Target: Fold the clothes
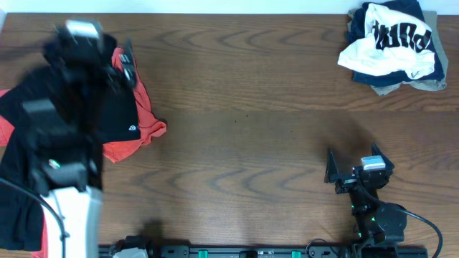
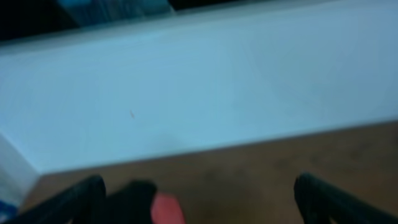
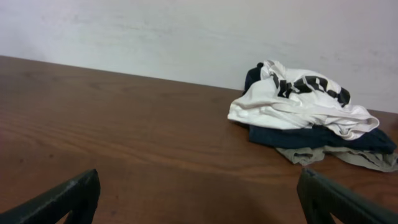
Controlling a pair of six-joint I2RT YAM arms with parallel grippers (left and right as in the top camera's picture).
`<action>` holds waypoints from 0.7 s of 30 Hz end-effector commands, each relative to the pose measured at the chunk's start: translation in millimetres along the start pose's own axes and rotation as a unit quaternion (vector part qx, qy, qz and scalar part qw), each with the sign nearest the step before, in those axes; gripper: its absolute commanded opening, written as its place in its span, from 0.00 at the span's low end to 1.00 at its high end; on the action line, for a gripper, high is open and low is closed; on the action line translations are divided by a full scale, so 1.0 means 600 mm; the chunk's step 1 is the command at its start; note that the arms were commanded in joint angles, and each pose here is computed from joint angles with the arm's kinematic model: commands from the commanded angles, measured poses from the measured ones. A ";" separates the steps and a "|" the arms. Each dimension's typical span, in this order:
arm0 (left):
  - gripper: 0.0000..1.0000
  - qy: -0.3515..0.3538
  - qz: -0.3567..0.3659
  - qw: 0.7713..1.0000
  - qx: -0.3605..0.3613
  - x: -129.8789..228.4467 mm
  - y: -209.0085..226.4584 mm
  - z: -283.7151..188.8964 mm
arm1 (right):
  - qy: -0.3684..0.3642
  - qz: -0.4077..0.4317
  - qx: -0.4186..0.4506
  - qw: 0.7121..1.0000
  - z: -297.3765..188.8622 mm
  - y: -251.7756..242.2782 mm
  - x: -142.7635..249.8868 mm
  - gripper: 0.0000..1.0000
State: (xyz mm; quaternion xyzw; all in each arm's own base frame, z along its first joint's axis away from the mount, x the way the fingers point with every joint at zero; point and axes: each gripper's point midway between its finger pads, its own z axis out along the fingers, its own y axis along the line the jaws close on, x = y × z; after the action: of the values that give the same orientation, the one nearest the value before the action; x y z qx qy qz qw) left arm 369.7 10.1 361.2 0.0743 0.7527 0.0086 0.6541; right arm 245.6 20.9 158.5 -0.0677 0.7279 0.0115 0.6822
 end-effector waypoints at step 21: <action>0.98 -0.079 0.015 0.997 0.005 0.305 -0.086 -0.142 | -0.001 -0.005 -0.003 1.000 0.000 0.002 0.000 0.99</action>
State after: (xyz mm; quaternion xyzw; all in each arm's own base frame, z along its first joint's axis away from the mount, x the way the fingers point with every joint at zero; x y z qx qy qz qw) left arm 260.3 -9.5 191.8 0.0877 0.7071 0.0106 0.7016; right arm 245.6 21.0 158.6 -0.0678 0.7278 0.0117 0.6823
